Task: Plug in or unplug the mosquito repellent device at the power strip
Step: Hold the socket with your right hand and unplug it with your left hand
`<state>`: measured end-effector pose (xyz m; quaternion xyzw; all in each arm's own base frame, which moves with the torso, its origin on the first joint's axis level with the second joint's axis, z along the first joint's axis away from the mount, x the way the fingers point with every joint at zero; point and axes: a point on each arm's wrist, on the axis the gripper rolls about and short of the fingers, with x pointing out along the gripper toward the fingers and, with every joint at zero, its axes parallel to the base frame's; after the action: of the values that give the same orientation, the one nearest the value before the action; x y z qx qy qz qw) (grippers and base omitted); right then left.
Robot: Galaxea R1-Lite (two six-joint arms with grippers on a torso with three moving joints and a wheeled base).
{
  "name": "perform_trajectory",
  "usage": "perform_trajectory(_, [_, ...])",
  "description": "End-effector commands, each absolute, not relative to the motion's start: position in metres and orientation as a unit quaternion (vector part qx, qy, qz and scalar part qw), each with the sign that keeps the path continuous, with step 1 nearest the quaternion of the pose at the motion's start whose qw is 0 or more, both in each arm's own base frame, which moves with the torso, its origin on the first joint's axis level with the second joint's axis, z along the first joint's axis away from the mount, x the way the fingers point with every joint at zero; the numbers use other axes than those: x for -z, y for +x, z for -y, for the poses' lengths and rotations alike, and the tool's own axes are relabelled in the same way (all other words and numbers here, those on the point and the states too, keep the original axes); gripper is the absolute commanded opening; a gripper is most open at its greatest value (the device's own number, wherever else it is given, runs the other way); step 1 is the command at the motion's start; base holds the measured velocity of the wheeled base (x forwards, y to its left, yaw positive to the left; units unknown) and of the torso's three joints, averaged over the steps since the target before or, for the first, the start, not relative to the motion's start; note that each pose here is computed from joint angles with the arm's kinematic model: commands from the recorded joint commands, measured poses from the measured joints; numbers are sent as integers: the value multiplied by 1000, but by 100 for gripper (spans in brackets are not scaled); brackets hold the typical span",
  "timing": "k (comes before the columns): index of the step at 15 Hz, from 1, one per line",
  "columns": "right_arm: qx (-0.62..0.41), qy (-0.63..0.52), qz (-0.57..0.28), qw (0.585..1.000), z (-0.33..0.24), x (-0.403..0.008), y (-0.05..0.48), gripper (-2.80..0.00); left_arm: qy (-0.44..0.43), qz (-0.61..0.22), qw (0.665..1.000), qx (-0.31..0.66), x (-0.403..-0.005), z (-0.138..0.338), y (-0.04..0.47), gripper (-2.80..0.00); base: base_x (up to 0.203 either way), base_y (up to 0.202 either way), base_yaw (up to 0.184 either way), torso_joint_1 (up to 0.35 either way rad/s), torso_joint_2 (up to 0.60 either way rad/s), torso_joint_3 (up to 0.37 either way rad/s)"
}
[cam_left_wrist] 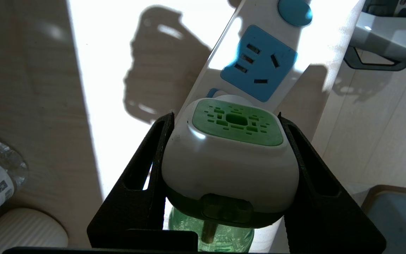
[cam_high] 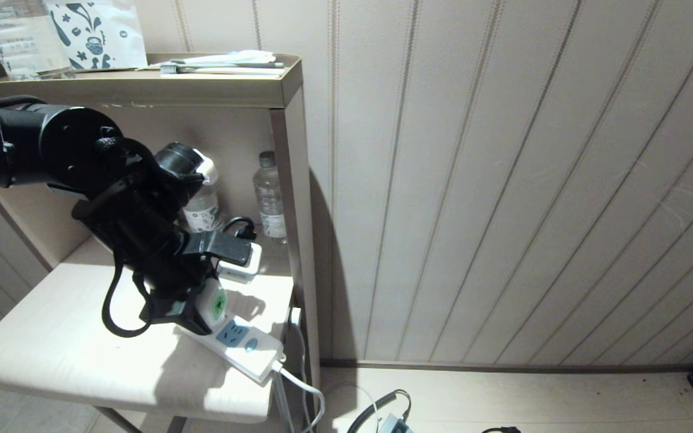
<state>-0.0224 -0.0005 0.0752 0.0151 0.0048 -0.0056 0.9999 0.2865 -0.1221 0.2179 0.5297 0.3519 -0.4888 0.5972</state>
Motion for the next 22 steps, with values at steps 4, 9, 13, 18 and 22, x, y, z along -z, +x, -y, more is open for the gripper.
perform_trajectory(4, [5,15,-5,1000,1,-75,-22,-280,528,-361,593,490,-215,117,283,-280,0,0,0,0,0,0])
perform_trajectory(9, [5,10,-4,1000,1,-75,-22,-280,525,-375,591,485,-208,113,288,-280,0,0,0,0,0,0])
perform_trajectory(13, [4,9,9,1000,0,-85,-26,-280,522,-383,590,483,-197,112,293,-280,0,0,0,0,0,0])
perform_trajectory(18, [-27,5,81,996,0,-230,-52,-280,524,-376,596,479,-193,113,297,-280,0,0,0,0,0,0])
perform_trajectory(22, [-100,-7,-6,995,-5,-323,26,-280,522,-377,595,481,-190,113,297,-280,0,0,0,0,0,0])
